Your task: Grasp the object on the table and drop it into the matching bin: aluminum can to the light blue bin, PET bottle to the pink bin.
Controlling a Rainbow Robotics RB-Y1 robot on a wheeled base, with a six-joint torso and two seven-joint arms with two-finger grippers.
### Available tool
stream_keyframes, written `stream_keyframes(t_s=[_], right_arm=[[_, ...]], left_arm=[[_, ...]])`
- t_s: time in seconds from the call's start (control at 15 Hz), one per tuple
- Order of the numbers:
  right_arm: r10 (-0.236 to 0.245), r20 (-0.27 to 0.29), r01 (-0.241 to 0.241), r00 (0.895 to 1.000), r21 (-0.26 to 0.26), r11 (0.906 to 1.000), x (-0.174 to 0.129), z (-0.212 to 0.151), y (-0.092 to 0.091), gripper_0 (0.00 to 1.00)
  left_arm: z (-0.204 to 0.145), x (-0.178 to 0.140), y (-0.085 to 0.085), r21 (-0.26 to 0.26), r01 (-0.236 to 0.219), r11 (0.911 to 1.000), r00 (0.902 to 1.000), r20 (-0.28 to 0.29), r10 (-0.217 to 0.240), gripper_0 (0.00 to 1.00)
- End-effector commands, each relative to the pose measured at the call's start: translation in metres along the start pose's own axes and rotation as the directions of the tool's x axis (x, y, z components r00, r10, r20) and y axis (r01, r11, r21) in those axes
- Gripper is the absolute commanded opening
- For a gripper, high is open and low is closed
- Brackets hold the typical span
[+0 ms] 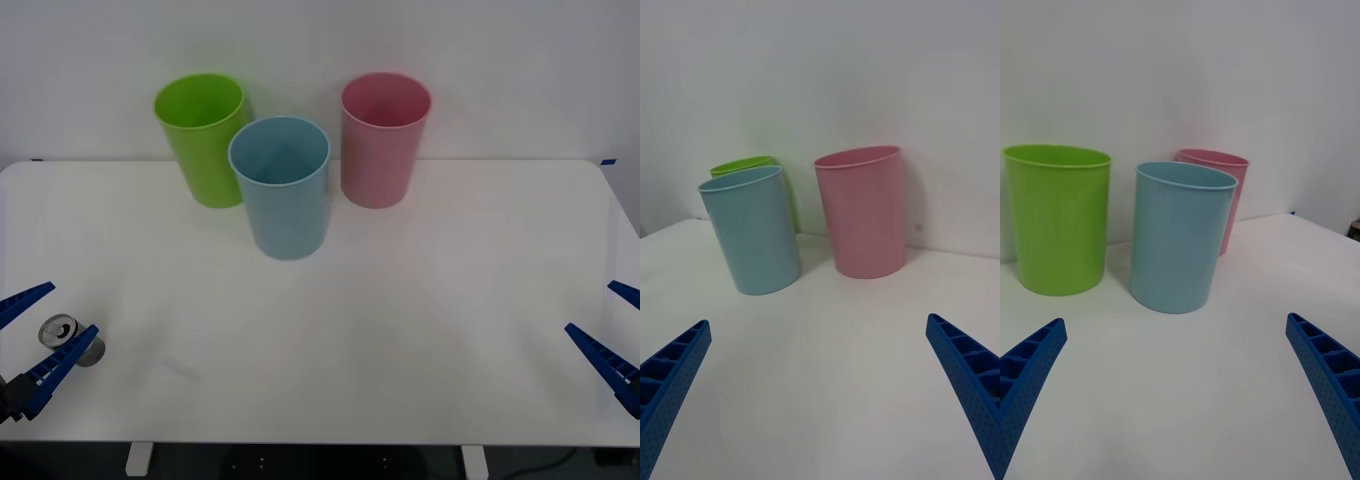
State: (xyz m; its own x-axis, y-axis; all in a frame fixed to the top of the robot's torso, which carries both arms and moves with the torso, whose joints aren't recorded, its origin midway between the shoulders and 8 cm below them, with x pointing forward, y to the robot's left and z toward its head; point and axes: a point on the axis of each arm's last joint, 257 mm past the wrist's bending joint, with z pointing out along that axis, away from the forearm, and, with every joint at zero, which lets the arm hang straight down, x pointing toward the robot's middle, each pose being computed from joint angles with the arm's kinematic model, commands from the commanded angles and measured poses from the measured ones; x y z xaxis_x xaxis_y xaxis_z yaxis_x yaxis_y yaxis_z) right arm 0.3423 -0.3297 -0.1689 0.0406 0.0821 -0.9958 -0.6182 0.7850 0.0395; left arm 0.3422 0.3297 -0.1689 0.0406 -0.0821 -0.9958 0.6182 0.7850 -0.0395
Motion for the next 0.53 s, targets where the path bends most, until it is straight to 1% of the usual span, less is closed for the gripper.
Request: stream_keyframes(t_s=[0.07, 0.13, 0.2, 0.33, 0.53], right_arm=[[0.0, 0.0, 0.0, 1.0, 0.0, 1.0, 0.0, 0.0, 0.0, 1.0], [0.0, 0.0, 0.0, 1.0, 0.0, 1.0, 0.0, 0.0, 0.0, 1.0], [0.0, 0.0, 0.0, 1.0, 0.0, 1.0, 0.0, 0.0, 0.0, 1.0], [0.0, 0.0, 0.0, 1.0, 0.0, 1.0, 0.0, 0.0, 0.0, 1.0], [0.0, 0.0, 0.0, 1.0, 0.0, 1.0, 0.0, 0.0, 0.0, 1.0]], left_arm=[[0.0, 0.0, 0.0, 0.0, 0.0, 1.0, 1.0, 0.0, 0.0, 1.0], [-0.0033, 0.0079, -0.0026, -0.016, 0.033, 0.9993, 0.9994, 0.007, -0.033, 1.0], [-0.0042, 0.0078, -0.0023, -0.024, 0.036, 0.9991, 0.9993, 0.015, -0.036, 1.0], [-0.0037, 0.0001, -0.0065, -0.016, 0.042, 0.999, 0.9985, 0.035, -0.042, 1.0], [-0.0083, 0.0, -0.0036, -0.03, 0.042, 0.9986, 0.9986, 0.033, -0.041, 1.0]])
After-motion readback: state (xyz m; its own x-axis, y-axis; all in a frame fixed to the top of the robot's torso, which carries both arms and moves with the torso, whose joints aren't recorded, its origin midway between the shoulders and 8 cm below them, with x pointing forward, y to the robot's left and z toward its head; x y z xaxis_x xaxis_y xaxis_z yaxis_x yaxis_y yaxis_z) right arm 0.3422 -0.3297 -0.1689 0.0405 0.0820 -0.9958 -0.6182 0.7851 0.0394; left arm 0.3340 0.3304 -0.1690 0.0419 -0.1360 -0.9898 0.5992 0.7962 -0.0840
